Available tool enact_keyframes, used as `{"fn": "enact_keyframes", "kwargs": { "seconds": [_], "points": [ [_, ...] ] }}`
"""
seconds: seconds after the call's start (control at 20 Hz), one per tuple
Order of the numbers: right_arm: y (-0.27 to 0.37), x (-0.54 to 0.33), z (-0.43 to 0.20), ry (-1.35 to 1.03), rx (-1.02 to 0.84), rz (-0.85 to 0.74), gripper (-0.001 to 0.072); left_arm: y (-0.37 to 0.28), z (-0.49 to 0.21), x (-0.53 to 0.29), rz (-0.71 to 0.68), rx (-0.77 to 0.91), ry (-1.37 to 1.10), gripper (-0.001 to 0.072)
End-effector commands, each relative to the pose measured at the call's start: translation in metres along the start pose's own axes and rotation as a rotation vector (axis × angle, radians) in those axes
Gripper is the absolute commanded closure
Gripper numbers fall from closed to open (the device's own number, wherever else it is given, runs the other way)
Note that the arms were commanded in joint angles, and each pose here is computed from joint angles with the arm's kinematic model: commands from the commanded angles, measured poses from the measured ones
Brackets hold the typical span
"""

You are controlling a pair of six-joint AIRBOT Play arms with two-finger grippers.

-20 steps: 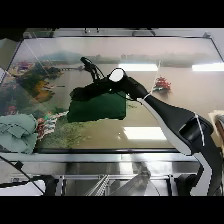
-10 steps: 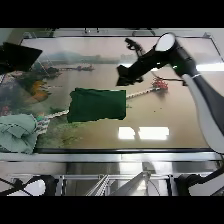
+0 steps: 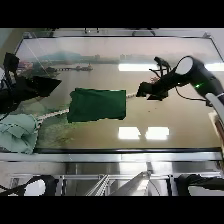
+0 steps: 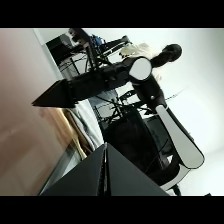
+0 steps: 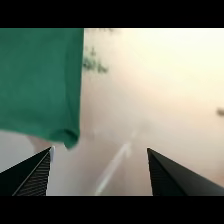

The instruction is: Fold the shirts.

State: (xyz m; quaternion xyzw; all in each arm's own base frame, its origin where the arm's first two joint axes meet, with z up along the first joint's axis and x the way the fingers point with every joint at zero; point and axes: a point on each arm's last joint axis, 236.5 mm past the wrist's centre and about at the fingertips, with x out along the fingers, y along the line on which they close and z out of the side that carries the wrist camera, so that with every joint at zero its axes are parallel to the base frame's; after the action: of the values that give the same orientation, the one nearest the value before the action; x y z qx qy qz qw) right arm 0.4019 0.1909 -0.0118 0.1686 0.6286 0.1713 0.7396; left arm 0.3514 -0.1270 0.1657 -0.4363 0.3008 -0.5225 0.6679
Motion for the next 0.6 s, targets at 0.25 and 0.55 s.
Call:
{"fn": "enact_keyframes", "kwargs": {
  "seconds": [0.25, 0.55],
  "points": [
    [0.046, 0.123, 0.000, 0.017, 0.137, 0.338, 0.0072, 0.007, -0.006, -0.001, 0.009, -0.010, 0.000, 0.0706],
    [0.097, 0.125, 0.007, -0.022, 0.136, 0.548, 0.0382, 0.007, -0.006, -0.001, 0.008, -0.010, 0.000, 0.0706]
  ]
}}
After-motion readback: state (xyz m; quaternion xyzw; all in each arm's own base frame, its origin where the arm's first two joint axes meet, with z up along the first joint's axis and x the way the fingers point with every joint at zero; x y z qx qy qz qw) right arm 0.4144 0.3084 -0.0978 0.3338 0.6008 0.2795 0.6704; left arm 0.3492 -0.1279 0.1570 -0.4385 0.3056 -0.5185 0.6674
